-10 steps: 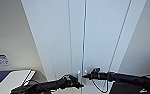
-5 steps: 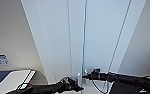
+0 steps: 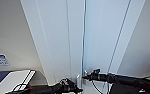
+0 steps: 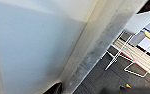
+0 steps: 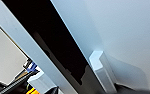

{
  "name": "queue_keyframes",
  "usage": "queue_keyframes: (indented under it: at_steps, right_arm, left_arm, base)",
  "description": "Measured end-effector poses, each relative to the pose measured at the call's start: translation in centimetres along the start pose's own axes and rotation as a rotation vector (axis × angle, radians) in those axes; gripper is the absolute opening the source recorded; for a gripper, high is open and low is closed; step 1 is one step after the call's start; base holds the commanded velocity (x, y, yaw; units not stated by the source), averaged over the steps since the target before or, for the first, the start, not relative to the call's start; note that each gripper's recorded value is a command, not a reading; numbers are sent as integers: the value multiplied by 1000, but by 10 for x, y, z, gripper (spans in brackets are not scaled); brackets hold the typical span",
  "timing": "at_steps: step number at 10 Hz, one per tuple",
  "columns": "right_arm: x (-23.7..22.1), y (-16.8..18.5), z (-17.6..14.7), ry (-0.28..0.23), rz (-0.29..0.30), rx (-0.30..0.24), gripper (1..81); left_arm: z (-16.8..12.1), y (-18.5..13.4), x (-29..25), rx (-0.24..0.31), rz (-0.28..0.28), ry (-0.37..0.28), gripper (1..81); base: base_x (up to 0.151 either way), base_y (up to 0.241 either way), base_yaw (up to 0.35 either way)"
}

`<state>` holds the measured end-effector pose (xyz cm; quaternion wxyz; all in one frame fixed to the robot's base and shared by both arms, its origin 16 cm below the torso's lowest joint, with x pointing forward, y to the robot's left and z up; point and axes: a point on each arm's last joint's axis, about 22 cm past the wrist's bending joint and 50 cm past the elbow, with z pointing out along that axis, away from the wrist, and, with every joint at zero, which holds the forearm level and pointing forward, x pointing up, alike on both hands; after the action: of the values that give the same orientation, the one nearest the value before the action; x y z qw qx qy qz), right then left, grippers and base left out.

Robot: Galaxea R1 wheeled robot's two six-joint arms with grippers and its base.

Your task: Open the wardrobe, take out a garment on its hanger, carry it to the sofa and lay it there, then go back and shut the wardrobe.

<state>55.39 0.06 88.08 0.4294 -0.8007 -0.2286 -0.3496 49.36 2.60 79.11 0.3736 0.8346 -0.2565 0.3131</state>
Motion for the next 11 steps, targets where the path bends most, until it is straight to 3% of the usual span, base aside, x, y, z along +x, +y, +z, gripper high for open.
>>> queue_keyframes:
  at_steps: [6,11]
  right_arm:
    - [-10,-6,-5,41,30,19,811]
    - [-23,-16,-15,42,40,44,811]
  left_arm:
    - [-16,17,-22,-38,-4,-20,811]
    - [-33,28,-42,-63,-5,-36,811]
  base:
    - [0,0,0]
    - [0,0,0]
